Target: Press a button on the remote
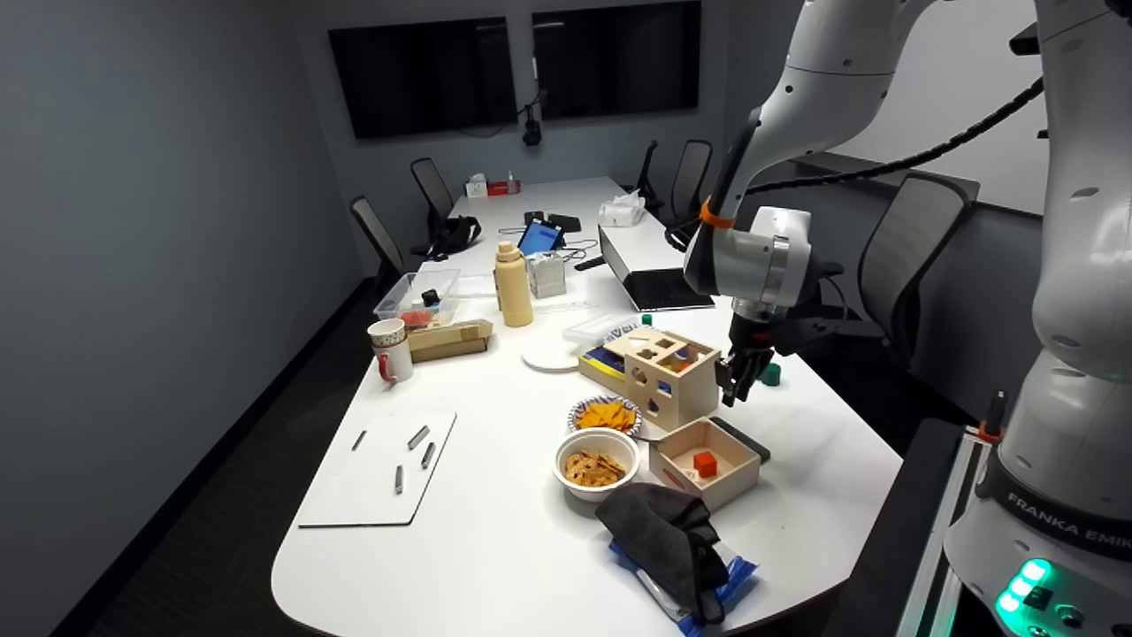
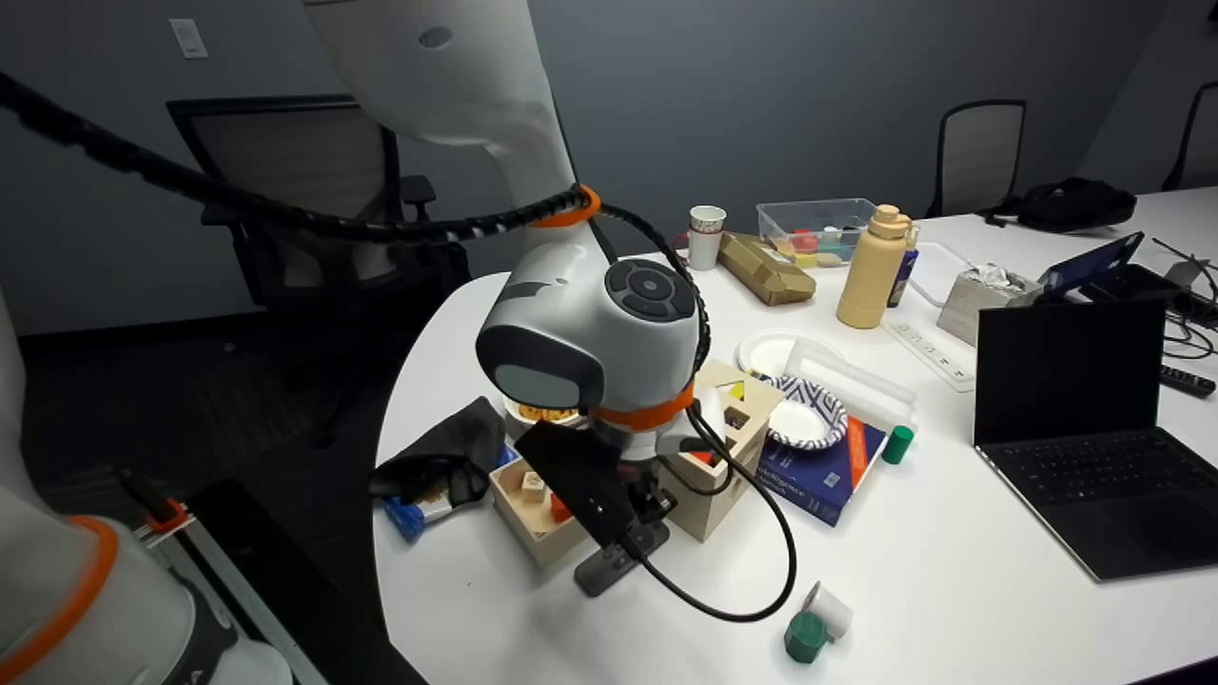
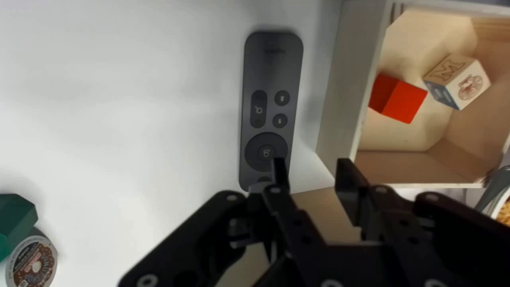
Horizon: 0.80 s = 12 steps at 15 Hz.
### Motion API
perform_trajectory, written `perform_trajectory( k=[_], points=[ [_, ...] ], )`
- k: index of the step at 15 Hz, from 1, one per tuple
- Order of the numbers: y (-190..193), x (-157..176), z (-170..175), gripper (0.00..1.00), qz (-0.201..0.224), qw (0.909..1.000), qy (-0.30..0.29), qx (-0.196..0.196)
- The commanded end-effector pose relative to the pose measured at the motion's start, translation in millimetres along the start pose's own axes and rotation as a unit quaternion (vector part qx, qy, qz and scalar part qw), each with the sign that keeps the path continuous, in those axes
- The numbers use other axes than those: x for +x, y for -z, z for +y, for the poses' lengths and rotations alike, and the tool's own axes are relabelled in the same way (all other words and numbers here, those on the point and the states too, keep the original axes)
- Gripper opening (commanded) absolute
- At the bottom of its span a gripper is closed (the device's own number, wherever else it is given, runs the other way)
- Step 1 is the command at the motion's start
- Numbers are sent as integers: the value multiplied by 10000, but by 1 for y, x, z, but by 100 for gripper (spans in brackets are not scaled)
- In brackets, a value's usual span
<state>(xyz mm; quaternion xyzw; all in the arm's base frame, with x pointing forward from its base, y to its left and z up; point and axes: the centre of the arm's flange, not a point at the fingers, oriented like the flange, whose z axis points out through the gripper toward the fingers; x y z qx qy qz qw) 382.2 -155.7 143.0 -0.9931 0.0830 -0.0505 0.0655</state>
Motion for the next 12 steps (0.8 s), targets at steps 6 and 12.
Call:
perform_trajectory(
  k=[6, 12],
  points=[
    [64, 23, -47, 100, -462, 9962, 716, -173],
    [82, 30, -58, 100, -571, 9938, 914, -278]
  ],
)
